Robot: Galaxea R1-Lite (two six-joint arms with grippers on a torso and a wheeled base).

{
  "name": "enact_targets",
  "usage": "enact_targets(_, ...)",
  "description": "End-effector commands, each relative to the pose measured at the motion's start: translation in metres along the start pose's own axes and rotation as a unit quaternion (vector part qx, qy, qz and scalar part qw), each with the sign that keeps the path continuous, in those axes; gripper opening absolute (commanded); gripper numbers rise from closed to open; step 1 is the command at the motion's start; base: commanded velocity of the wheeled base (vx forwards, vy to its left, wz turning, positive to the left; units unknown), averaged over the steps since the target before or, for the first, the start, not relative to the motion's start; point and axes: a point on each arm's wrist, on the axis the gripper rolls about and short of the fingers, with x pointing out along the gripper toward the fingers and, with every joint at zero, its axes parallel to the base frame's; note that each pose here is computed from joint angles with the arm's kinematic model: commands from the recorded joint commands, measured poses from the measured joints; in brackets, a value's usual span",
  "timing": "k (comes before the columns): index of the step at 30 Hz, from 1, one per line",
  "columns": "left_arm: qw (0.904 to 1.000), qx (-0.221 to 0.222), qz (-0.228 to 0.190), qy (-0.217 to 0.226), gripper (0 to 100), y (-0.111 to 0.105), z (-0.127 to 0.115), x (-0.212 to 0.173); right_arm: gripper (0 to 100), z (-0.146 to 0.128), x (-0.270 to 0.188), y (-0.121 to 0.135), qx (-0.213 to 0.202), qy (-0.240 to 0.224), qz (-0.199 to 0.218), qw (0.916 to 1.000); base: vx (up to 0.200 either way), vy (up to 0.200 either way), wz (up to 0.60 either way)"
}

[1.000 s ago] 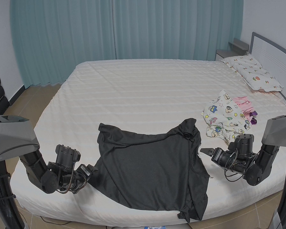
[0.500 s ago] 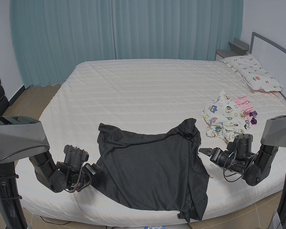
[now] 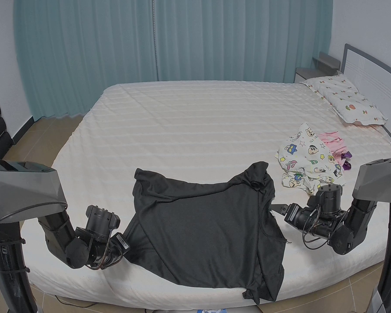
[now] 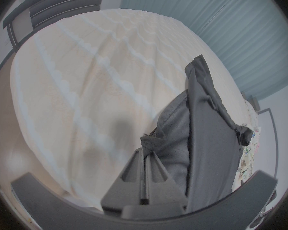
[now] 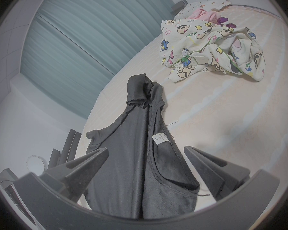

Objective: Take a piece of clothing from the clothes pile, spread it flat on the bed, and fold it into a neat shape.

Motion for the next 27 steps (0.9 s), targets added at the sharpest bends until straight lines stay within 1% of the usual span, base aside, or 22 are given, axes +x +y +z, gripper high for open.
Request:
enact_targets(1, 0.9993, 0.027, 0.02, 0.014, 0, 0.007, -0.003, -0.015, 100, 0.0, 0.011, -0.003, 0.0, -0.001, -0.002, 1.0, 0.0, 0.0, 0.0)
enact_targets(3, 0.9982, 0.035, 0.039, 0.029, 0, 0.01, -0.005, -0.018, 100, 0.0, 0.016, -0.004, 0.0, -0.001, -0.003, 1.0, 0.0, 0.0, 0.0)
enact_targets(7, 0.9966, 0.041, 0.057, 0.042, 0, 0.013, -0.006, -0.023, 100, 0.002, 0.025, -0.006, -0.001, -0.004, -0.003, 1.0, 0.0, 0.0, 0.0)
enact_targets(8, 0.9946, 0.054, 0.071, 0.054, 0, 0.016, -0.008, -0.026, 100, 0.002, 0.033, -0.007, -0.001, -0.003, -0.004, 1.0, 0.0, 0.0, 0.0)
enact_targets(10, 0.9917, 0.069, 0.086, 0.067, 0, 0.019, -0.009, -0.029, 100, 0.004, 0.043, -0.008, 0.0, 0.0, -0.008, 1.0, 0.0, 0.0, 0.0)
enact_targets(16, 0.9891, 0.076, 0.098, 0.079, 0, 0.023, -0.01, -0.031, 100, 0.014, 0.066, -0.005, 0.0, 0.005, -0.014, 0.9999, 0.0, 0.0, 0.0)
enact_targets(17, 0.9871, 0.083, 0.106, 0.087, 0, 0.026, -0.011, -0.031, 100, 0.021, 0.076, -0.004, 0.001, 0.002, -0.015, 0.9999, 0.0, 0.0, 0.0)
enact_targets(18, 0.9867, 0.084, 0.108, 0.088, 0, 0.027, -0.012, -0.031, 100, 0.021, 0.077, -0.003, 0.001, 0.002, -0.015, 0.9999, 0.0, 0.0, 0.0)
enact_targets(20, 0.9844, 0.089, 0.117, 0.096, 0, 0.028, -0.012, -0.031, 100, 0.031, 0.092, -0.003, 0.004, -0.001, -0.031, 0.9995, 0.0, 0.0, 0.0)
enact_targets(25, 0.9844, 0.09, 0.116, 0.096, 0, 0.027, -0.012, -0.031, 100, 0.038, 0.118, -0.005, 0.004, 0.0, -0.048, 0.9989, 0.0, 0.0, 0.0)
enact_targets(27, 0.9847, 0.09, 0.114, 0.096, 0, 0.027, -0.012, -0.031, 100, 0.039, 0.124, -0.006, 0.006, 0.008, -0.055, 0.9985, 0.0, 0.0, 0.0)
